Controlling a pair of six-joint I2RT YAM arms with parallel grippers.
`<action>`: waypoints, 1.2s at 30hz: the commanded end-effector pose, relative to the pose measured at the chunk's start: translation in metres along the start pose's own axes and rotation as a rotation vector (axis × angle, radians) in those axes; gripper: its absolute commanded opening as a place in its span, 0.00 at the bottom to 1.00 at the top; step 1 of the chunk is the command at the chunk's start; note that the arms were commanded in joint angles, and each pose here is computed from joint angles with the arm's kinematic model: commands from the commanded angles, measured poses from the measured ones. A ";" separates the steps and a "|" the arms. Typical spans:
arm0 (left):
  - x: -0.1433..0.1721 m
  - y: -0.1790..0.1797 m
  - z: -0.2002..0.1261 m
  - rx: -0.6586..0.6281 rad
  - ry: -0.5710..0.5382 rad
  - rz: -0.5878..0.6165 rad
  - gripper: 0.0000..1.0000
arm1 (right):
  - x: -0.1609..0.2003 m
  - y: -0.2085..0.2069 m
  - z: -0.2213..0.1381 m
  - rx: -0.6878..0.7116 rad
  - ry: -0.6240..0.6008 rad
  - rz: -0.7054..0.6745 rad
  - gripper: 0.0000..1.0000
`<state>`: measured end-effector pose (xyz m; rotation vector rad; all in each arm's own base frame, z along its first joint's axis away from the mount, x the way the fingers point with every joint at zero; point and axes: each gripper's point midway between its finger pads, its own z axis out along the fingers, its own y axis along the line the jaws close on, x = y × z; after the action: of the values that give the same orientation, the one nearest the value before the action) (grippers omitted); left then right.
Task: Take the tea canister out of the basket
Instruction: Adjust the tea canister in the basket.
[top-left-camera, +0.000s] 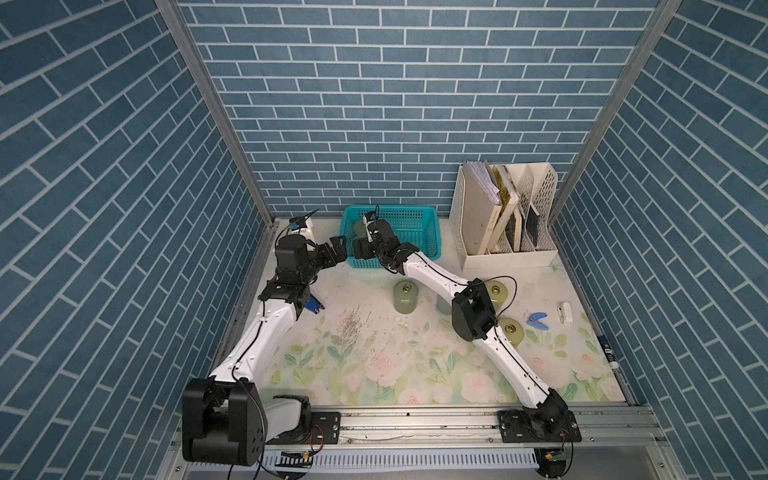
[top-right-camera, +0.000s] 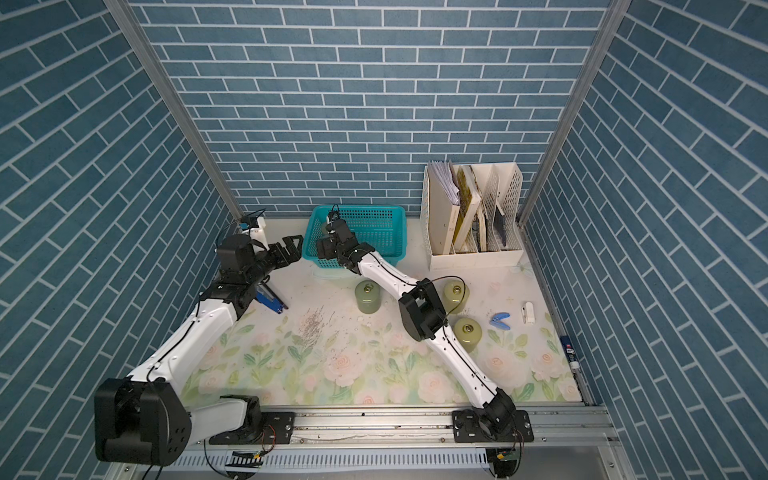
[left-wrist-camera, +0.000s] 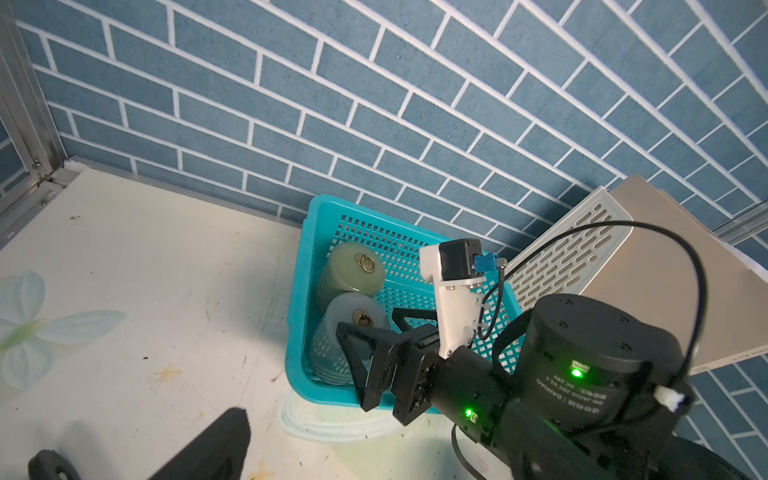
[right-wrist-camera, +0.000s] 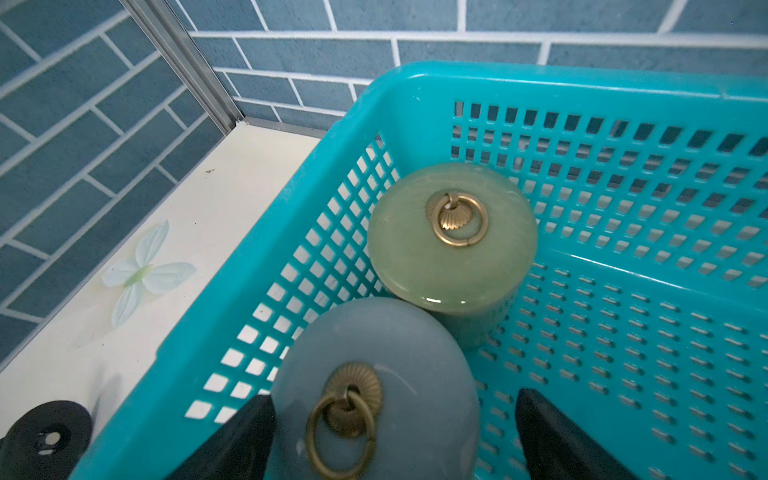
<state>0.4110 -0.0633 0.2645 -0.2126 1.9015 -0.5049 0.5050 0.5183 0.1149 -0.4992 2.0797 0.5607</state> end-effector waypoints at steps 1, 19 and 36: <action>-0.001 0.001 -0.003 -0.002 -0.014 0.013 1.00 | 0.041 -0.037 0.005 0.088 0.126 -0.039 0.93; -0.001 0.001 0.003 0.001 -0.005 0.012 1.00 | 0.027 -0.102 -0.041 0.218 0.113 -0.010 0.94; 0.002 -0.008 0.005 0.045 0.031 0.002 1.00 | -0.037 -0.062 -0.060 0.066 -0.048 -0.082 1.00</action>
<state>0.4127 -0.0701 0.2556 -0.1928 1.9354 -0.5392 0.5175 0.4203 0.1322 -0.4654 2.1081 0.4066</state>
